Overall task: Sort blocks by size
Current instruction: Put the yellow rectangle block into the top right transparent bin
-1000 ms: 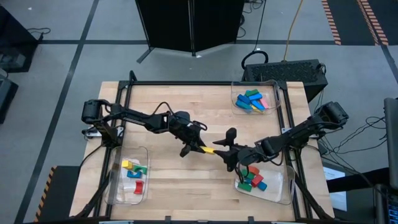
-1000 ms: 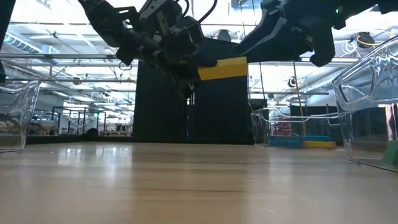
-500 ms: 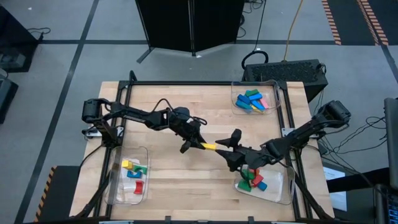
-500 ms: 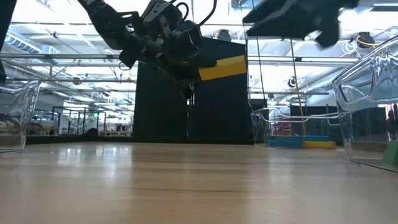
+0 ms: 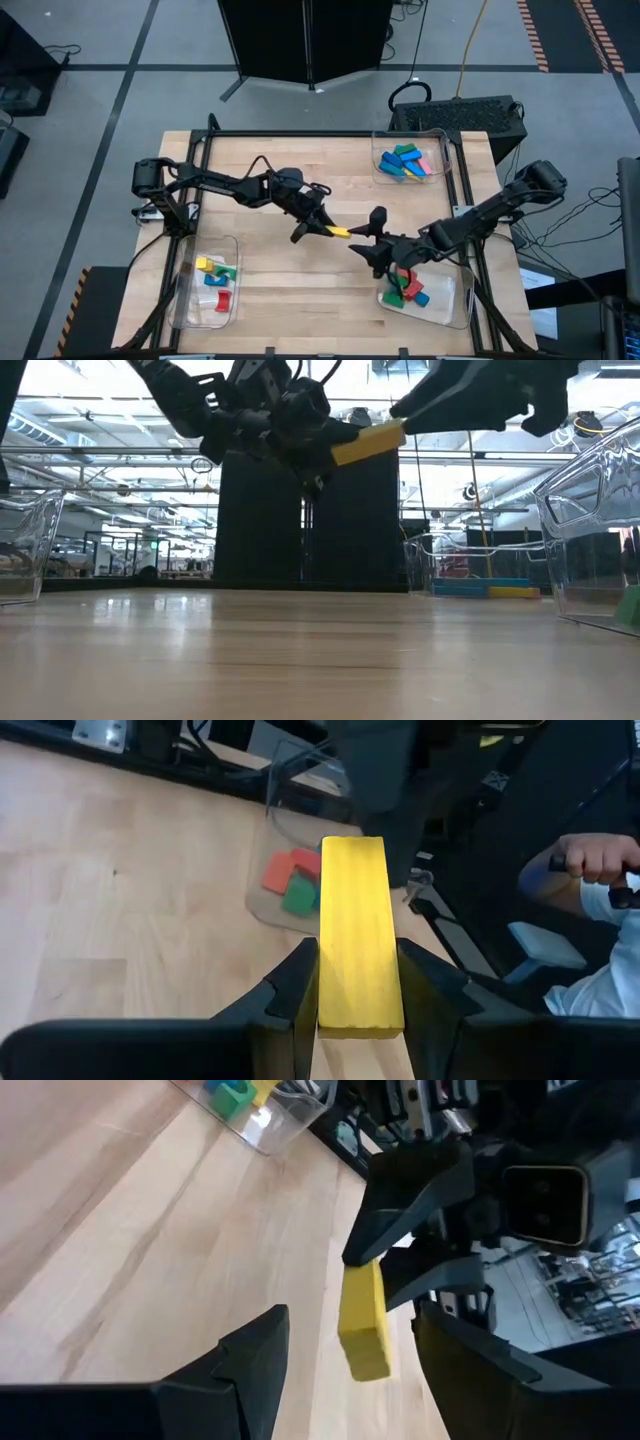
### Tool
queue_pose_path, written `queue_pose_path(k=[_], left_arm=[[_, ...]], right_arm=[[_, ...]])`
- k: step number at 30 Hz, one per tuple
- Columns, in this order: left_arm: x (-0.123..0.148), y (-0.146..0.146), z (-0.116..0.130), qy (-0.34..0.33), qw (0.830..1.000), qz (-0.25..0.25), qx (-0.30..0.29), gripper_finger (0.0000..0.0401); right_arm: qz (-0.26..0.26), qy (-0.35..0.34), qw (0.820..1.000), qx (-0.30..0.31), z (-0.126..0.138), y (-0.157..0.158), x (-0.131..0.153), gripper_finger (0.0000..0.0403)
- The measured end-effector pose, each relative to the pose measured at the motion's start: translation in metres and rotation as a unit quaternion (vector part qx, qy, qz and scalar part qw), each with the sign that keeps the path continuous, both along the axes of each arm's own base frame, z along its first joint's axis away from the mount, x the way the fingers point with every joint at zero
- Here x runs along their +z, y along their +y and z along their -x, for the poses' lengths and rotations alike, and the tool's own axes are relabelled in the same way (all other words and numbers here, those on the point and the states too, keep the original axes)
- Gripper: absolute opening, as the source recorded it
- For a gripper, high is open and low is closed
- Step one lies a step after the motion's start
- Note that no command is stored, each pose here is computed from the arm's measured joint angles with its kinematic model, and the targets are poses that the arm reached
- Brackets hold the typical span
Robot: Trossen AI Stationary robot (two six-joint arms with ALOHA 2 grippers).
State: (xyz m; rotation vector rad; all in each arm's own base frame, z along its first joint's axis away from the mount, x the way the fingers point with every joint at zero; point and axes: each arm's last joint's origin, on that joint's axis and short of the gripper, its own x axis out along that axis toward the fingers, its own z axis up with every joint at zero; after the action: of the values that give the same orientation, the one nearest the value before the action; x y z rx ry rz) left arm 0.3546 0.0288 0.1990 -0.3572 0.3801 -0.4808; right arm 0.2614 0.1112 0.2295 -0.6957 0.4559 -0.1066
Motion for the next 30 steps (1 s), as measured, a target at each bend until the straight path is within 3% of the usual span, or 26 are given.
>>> queue_pose_path(k=[11,20,30], left_arm=[[0.007,0.0,-0.004,-0.011,1.0,-0.002,-0.001,0.0107],[0.006,0.0,-0.004,-0.009,1.0,-0.001,-0.001,0.0107],[0.006,0.0,-0.004,-0.004,1.0,0.005,0.003,0.0107]], right_arm=[[0.003,0.001,1.0,-0.011,-0.007,-0.011,-0.001,0.0199],[-0.017,0.008,1.0,0.023,-0.01,-0.014,-0.001,0.0139],[-0.022,0.002,1.0,0.012,-0.013,-0.022,-0.001,0.0085]])
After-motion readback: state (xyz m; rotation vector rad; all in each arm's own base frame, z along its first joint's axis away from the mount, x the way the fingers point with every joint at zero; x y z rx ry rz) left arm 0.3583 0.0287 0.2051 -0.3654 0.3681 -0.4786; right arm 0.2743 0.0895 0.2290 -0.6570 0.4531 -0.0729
